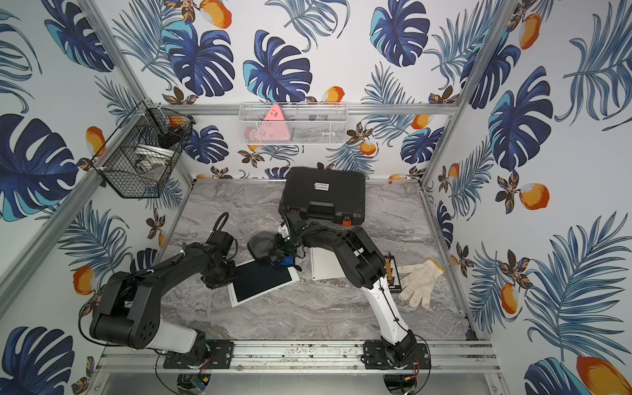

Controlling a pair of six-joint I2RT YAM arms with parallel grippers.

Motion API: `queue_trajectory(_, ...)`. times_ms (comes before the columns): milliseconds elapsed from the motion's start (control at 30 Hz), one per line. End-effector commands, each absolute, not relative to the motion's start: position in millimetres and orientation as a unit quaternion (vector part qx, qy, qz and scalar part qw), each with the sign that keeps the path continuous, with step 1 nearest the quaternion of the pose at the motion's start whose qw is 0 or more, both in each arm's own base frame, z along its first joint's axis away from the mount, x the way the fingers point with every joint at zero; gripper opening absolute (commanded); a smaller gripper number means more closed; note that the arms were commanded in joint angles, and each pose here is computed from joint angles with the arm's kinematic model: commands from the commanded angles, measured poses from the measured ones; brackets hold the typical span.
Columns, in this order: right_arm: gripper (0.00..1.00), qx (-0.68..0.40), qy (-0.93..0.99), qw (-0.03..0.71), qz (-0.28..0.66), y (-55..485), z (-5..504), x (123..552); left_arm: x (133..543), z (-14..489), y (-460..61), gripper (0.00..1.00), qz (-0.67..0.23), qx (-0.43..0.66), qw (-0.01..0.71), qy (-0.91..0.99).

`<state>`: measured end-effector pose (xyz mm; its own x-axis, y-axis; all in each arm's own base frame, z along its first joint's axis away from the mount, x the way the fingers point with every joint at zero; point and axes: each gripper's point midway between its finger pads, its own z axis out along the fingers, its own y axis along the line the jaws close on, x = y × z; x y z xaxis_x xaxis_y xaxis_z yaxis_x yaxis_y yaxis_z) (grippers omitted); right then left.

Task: Wipe the drawing tablet
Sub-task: Wipe the dirt from the drawing tablet.

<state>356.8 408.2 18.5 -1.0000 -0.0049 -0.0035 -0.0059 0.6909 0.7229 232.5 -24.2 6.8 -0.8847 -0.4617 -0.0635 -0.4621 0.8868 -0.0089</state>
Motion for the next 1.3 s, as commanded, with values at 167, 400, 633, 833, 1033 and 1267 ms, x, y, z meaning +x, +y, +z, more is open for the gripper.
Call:
queue_trajectory(167, 0.0, 0.007, 0.947, -0.003, 0.321, 401.7, -1.2, 349.2, 239.4, -14.4, -47.6, 0.08, -0.058, -0.218, 0.02, 0.974)
queue_trajectory(400, 0.0, -0.021, 0.944, -0.03, 0.327, 451.1, -12.2, 317.7, 253.5, -11.7, -55.3, 0.08, -0.079, -0.202, 0.031, 0.976)
queue_trajectory(633, 0.0, 0.06, 0.949, 0.01, 0.311, 367.3, 0.6, 360.6, 261.7, -10.3, -60.6, 0.08, -0.093, -0.191, 0.036, 0.977)
queue_trajectory(833, 0.0, 0.028, 0.951, 0.01, 0.307, 371.5, 9.2, 350.5, 271.2, -10.4, -69.2, 0.08, -0.115, -0.184, 0.043, 0.975)
queue_trajectory(1033, 0.0, 0.002, 0.954, 0.011, 0.298, 405.5, 8.5, 327.1, 283.2, -4.6, -82.0, 0.06, -0.151, -0.169, 0.059, 0.972)
queue_trajectory(1267, 0.0, -0.015, 0.955, 0.001, 0.295, 428.2, 7.5, 314.0, 290.3, 4.0, -87.3, 0.06, -0.17, -0.163, 0.079, 0.969)
